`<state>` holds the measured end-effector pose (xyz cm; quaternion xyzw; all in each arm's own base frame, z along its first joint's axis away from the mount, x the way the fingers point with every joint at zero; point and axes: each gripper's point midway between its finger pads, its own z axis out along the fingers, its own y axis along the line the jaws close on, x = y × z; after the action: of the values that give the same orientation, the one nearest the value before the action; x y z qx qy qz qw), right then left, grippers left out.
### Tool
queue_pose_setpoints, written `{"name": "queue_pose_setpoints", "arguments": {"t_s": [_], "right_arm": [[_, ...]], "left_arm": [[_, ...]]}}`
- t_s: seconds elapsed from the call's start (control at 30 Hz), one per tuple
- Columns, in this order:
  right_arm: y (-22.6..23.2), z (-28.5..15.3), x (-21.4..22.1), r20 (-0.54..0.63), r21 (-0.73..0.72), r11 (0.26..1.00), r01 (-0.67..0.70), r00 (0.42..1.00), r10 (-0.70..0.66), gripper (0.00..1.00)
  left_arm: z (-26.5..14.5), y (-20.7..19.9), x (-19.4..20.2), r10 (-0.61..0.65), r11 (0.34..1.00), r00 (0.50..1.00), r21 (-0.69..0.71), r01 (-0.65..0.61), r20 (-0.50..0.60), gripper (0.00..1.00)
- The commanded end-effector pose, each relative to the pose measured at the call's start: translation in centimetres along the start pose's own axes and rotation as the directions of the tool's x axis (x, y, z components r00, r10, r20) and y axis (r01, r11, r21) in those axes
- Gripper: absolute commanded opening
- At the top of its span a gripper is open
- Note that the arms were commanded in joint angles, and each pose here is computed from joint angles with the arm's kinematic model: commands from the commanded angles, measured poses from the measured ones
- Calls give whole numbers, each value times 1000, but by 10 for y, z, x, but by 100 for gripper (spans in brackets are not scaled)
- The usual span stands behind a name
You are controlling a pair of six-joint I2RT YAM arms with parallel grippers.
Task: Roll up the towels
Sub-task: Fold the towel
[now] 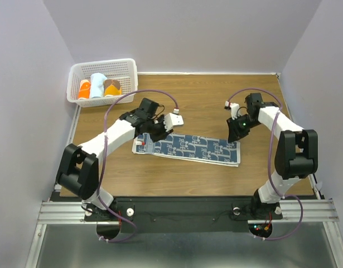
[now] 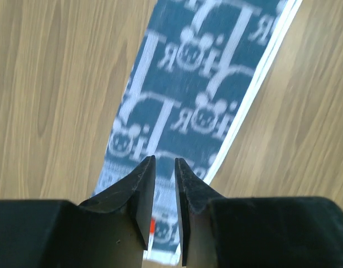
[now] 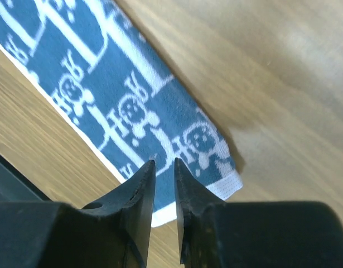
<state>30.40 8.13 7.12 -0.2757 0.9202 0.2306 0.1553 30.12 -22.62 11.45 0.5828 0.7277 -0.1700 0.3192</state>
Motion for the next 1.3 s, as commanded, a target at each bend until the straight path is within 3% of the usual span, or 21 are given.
{"name": "queue_pose_setpoints", "arguments": {"t_s": [0.0,0.2,0.4,0.63,0.7,0.73,0.77,0.87,0.9,0.93,0.97,1.1,1.13,1.2,1.23,1.27], "right_arm": [[-3,2,-15,11,-27,999,-42,999,43,24],[-32,23,24,-137,68,997,-20,990,29,17],[-23,32,82,-260,73,997,-15,965,33,14],[20,36,114,-320,-47,999,-8,947,-8,14],[22,38,110,-313,-53,999,-1,950,-16,14],[26,40,109,-321,-68,998,-4,947,-18,15],[31,41,106,-318,-93,996,-11,948,-20,15],[46,52,100,-341,-149,989,-1,939,-50,16],[52,56,99,-347,-163,987,-5,936,-53,16],[59,63,99,-361,-179,984,9,929,-74,16],[63,68,97,-367,-185,983,8,927,-77,16],[84,84,76,-353,-196,980,34,930,-103,17],[92,89,62,-323,-223,974,44,939,-117,20],[108,94,48,-294,-274,962,8,951,-92,24],[117,98,41,-277,-298,954,17,955,-104,25],[124,100,38,-274,-317,948,10,956,-102,26]], "left_arm": [[13,12,-1,-109,994,994,-31,108,-24,29],[25,7,47,-279,958,945,-115,262,-169,25],[37,-7,89,-412,911,864,-162,380,-290,22],[83,47,87,-440,897,846,-202,394,-301,21],[96,80,52,-420,904,877,-196,381,-232,21],[115,81,60,-430,902,863,-170,397,-266,21],[118,111,27,-407,908,892,-188,374,-195,21],[153,130,27,-402,914,887,-160,373,-228,21],[147,161,-13,-358,926,923,-184,331,-141,23],[163,161,4,-366,926,910,-177,334,-194,23],[165,172,-4,-356,927,919,-191,323,-171,25],[145,208,-39,-302,926,952,-252,281,-50,36],[119,221,-61,-279,922,960,-271,277,31,38],[105,217,-58,-305,913,950,-266,310,59,43],[70,225,-86,-271,913,949,-269,306,160,49],[56,225,-90,-271,911,943,-265,317,194,52]]}}
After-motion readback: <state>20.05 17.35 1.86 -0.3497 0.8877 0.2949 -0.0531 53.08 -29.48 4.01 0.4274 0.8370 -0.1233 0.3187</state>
